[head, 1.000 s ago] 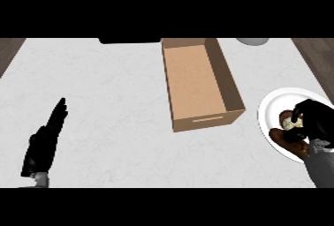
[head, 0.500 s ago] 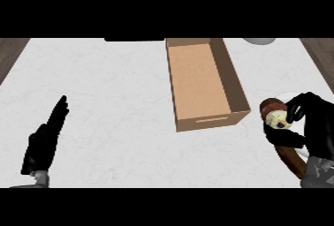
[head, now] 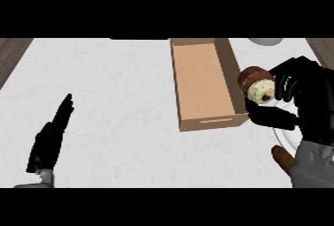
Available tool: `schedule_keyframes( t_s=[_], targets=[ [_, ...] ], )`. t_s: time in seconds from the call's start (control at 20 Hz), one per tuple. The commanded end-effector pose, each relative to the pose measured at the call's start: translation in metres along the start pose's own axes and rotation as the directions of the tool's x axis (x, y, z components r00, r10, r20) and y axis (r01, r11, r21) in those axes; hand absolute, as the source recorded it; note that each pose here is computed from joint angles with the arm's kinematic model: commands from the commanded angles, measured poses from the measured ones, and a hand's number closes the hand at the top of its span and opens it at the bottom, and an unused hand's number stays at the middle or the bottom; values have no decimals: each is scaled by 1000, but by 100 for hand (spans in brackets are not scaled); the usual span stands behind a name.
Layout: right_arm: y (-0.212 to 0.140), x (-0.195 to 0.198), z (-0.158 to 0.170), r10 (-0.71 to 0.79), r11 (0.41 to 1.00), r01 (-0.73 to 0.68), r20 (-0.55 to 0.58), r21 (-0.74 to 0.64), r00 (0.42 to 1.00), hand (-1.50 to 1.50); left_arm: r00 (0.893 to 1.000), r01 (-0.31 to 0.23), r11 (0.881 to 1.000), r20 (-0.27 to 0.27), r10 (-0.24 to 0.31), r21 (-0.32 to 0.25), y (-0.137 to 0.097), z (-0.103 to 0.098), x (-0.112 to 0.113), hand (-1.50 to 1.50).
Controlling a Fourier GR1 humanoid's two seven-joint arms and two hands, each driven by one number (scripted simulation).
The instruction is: Pick the cupcake from the plate and place it in the cardboard box
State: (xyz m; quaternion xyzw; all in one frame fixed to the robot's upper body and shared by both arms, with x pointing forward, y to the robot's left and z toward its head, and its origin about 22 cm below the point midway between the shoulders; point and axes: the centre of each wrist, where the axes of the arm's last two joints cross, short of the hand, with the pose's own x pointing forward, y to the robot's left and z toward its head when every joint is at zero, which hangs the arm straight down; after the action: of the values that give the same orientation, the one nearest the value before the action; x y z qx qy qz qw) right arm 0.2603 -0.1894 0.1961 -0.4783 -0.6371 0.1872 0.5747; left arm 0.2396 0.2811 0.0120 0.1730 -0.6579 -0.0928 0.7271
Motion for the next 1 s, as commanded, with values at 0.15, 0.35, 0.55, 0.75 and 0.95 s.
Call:
schedule_keyframes(
  t_s=[0.15, 0.35, 0.55, 0.75, 0.95],
  targets=[
    [19, 58, -58, -19, 1000, 19, -14, 20, 1000, 150, 1000, -1, 1000, 3, 1, -13, -8, -7, -4, 0],
    [43, 63, -81, 21, 998, -19, -39, 55, 999, 150, 1000, -5, 1000, 0, 5, -25, 4, 4, -9, 0],
    [53, 73, -108, 14, 993, -7, -62, 115, 998, 150, 1000, 4, 1000, 6, -4, -10, -10, -7, -4, 0],
    [93, 50, -125, 26, 983, -9, -92, 181, 995, 150, 1000, 1, 1000, 4, -1, 7, 3, -21, 2, 0],
    [127, 23, -138, 57, 981, -25, -159, 193, 986, 150, 1000, 8, 1000, 20, -8, -26, -1, 1, 10, 0]
  ],
)
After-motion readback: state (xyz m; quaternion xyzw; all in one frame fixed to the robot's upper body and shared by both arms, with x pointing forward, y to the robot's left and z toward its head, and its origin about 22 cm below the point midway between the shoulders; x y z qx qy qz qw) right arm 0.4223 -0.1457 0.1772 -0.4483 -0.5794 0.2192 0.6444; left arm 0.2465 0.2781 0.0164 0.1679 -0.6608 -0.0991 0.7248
